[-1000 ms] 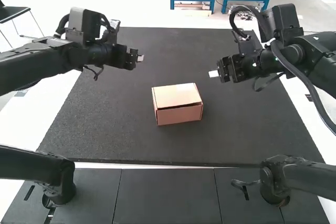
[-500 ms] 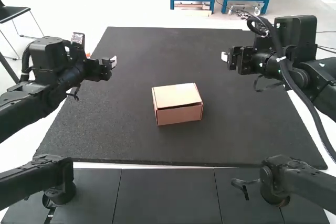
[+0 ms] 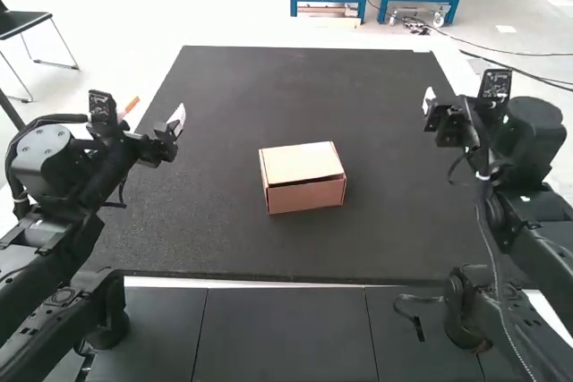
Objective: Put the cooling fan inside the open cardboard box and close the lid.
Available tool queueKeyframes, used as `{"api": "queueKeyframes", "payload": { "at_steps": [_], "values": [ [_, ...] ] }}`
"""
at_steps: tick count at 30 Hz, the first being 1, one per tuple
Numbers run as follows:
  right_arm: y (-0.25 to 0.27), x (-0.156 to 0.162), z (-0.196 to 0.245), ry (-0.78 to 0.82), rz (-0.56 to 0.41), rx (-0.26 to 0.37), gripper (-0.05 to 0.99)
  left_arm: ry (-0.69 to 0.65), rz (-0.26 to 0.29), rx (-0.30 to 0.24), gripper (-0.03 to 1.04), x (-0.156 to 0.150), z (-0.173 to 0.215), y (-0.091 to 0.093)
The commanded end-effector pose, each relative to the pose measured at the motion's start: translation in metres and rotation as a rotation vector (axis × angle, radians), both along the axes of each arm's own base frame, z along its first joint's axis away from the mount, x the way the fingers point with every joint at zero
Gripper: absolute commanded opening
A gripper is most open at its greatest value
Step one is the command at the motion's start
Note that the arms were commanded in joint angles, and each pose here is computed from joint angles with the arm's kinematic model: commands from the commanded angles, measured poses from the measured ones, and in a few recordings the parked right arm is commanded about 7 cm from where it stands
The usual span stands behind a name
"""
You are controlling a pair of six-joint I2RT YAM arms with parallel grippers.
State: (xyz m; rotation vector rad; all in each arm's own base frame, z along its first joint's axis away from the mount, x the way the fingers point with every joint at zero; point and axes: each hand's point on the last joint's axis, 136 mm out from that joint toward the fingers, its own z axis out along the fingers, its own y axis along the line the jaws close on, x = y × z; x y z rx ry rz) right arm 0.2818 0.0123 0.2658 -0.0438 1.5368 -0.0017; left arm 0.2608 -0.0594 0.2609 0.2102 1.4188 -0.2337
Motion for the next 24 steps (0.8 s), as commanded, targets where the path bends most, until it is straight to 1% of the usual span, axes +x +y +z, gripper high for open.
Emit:
{"api": "queueKeyframes", "payload": {
  "at_steps": [1,3,5,8,10,11,13,14,15,18,19,21,22,23,24],
  "values": [
    [-0.001,-0.009,-0.016,-0.053,-0.008,-0.050,0.90,-0.067,-0.039,-0.069,0.90,-0.015,0.011,-0.003],
    [0.001,-0.014,-0.026,-0.063,0.006,-0.041,0.90,-0.117,-0.040,-0.069,0.90,-0.024,0.019,-0.002],
    [0.005,-0.018,-0.037,-0.065,0.025,-0.020,0.90,-0.118,-0.043,-0.071,0.90,-0.028,0.012,-0.002],
    [0.009,-0.026,-0.047,-0.092,0.045,-0.013,0.90,-0.140,-0.043,-0.076,0.90,-0.035,0.005,-0.001],
    [0.006,-0.032,-0.048,-0.129,0.033,0.005,0.90,-0.126,-0.048,-0.110,0.90,-0.037,-0.003,0.000],
    [0.006,-0.035,-0.049,-0.140,0.035,0.008,0.90,-0.104,-0.051,-0.118,0.90,-0.035,-0.011,0.000],
    [0.011,-0.040,-0.058,-0.104,0.066,0.056,0.90,-0.072,-0.048,-0.131,0.90,-0.031,-0.024,0.000],
    [0.012,-0.038,-0.061,-0.088,0.075,0.078,0.90,-0.064,-0.042,-0.128,0.90,-0.029,-0.029,0.001],
    [0.014,-0.037,-0.069,-0.055,0.081,0.069,0.90,-0.046,-0.031,-0.123,0.90,-0.028,-0.033,0.003],
    [0.017,-0.037,-0.083,0.000,0.090,0.060,0.90,-0.018,-0.029,-0.116,0.92,-0.026,-0.041,0.003],
    [0.017,-0.037,-0.086,0.016,0.089,0.062,0.91,-0.008,-0.032,-0.109,0.92,-0.026,-0.043,0.002],
    [0.017,-0.037,-0.096,0.055,0.088,0.067,0.91,0.056,-0.036,-0.086,0.92,-0.024,-0.060,0.000],
    [0.017,-0.037,-0.099,0.070,0.086,0.089,0.91,0.077,-0.036,-0.067,0.92,-0.024,-0.066,-0.001],
    [0.017,-0.037,-0.103,0.086,0.087,0.115,0.91,0.075,-0.033,-0.041,0.94,-0.024,-0.067,-0.001],
    [0.018,-0.037,-0.105,0.098,0.091,0.131,0.91,0.077,-0.034,-0.025,0.95,-0.024,-0.069,-0.002]
  ]
}}
